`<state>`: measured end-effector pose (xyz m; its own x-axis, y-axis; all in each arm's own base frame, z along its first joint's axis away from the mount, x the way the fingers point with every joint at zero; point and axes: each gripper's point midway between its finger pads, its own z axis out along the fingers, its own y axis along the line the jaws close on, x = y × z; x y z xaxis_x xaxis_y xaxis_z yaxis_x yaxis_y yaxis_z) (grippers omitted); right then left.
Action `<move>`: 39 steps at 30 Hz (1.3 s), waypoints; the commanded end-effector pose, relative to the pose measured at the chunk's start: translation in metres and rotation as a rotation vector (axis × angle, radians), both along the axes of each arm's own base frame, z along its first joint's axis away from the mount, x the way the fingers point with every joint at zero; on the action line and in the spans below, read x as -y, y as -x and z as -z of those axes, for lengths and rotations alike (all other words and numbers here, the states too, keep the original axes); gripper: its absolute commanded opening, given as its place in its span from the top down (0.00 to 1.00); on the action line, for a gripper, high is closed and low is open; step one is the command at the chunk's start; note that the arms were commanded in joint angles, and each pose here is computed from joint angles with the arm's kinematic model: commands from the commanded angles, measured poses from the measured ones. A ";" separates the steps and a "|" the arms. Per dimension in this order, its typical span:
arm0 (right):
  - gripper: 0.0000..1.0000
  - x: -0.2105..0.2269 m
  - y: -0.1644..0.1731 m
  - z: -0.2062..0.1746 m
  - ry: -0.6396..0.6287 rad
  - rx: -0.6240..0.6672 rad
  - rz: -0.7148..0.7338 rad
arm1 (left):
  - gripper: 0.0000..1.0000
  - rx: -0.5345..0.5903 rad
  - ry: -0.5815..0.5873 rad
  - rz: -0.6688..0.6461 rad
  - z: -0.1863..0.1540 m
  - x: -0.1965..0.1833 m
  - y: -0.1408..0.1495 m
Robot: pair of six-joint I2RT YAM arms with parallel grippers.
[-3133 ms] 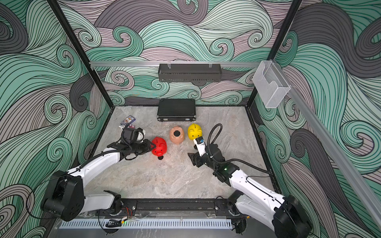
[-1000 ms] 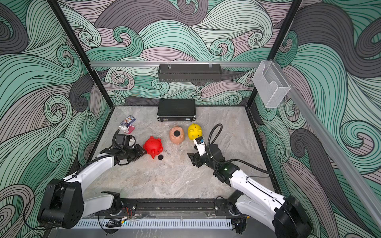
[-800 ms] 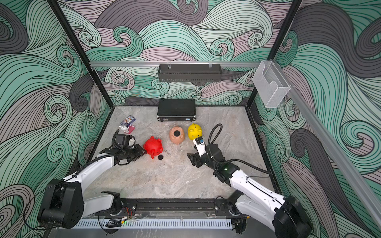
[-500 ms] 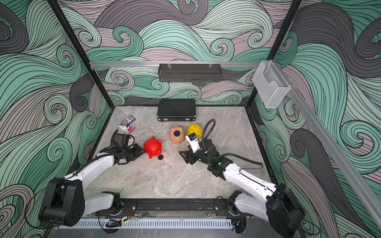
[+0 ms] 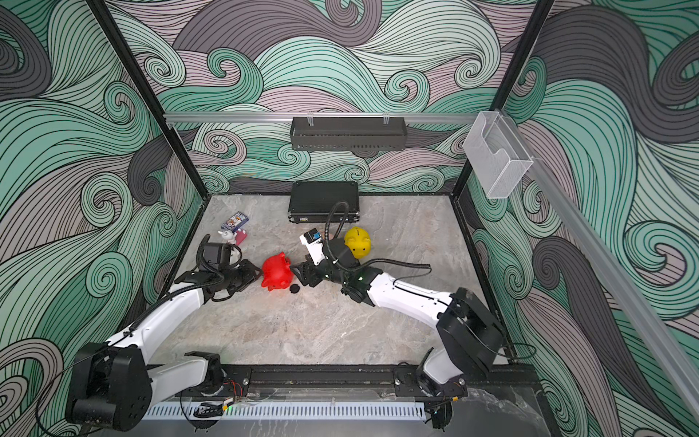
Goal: Close piggy banks
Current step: Turn over the piggy bank at the center of the board.
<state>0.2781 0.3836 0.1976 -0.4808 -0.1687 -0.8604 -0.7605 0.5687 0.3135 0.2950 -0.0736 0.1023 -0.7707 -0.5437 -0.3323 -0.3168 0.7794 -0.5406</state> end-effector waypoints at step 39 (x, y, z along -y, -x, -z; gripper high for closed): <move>0.39 -0.072 -0.068 0.010 -0.210 -0.127 0.193 | 0.43 0.130 0.070 -0.027 -0.015 0.002 -0.008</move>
